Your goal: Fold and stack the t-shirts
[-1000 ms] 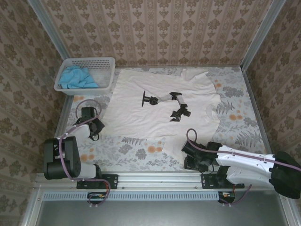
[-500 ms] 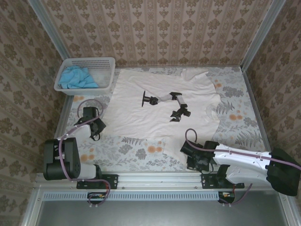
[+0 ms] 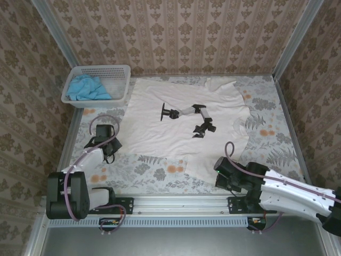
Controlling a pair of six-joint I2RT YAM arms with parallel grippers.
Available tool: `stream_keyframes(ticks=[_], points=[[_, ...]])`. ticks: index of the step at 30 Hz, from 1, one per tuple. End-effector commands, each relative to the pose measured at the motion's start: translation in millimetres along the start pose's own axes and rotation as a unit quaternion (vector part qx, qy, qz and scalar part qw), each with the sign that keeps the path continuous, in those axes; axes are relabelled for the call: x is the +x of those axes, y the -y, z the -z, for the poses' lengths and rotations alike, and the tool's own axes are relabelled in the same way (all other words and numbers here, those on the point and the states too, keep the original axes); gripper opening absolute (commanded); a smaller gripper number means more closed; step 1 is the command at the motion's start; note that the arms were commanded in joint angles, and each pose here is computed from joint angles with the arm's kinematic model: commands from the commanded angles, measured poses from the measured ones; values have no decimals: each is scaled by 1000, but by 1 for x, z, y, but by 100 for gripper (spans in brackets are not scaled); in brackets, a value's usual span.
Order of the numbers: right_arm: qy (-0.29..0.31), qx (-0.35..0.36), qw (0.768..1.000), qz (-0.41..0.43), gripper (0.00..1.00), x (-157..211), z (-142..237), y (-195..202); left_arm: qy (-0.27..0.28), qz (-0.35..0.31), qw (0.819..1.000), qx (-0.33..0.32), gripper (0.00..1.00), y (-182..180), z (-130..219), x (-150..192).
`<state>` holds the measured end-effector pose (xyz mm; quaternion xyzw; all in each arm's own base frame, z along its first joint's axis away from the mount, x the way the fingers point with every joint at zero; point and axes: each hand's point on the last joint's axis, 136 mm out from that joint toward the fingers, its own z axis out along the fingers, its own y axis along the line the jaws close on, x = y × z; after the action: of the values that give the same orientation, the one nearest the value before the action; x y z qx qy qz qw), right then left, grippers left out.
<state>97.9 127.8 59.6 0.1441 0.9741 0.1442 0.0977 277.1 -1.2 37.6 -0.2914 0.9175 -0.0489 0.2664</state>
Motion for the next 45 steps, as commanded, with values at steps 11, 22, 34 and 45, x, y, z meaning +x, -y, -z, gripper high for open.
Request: stream_keyframes(ticks=[11, 22, 34, 45], points=[[108, -20, 993, -42, 0, -34, 57, 15, 55, 37, 997, -35, 0, -41, 49, 10], [149, -34, 988, -28, 0, -56, 72, -10, 60, 54, 997, 5, 0, -26, 57, -5], [155, 2, 985, -76, 0, -148, 61, -13, 57, 62, 995, 53, 0, 32, 46, -60], [162, 21, 975, -152, 0, -235, 38, 14, 5, 45, 998, 50, 0, 69, 4, -82]])
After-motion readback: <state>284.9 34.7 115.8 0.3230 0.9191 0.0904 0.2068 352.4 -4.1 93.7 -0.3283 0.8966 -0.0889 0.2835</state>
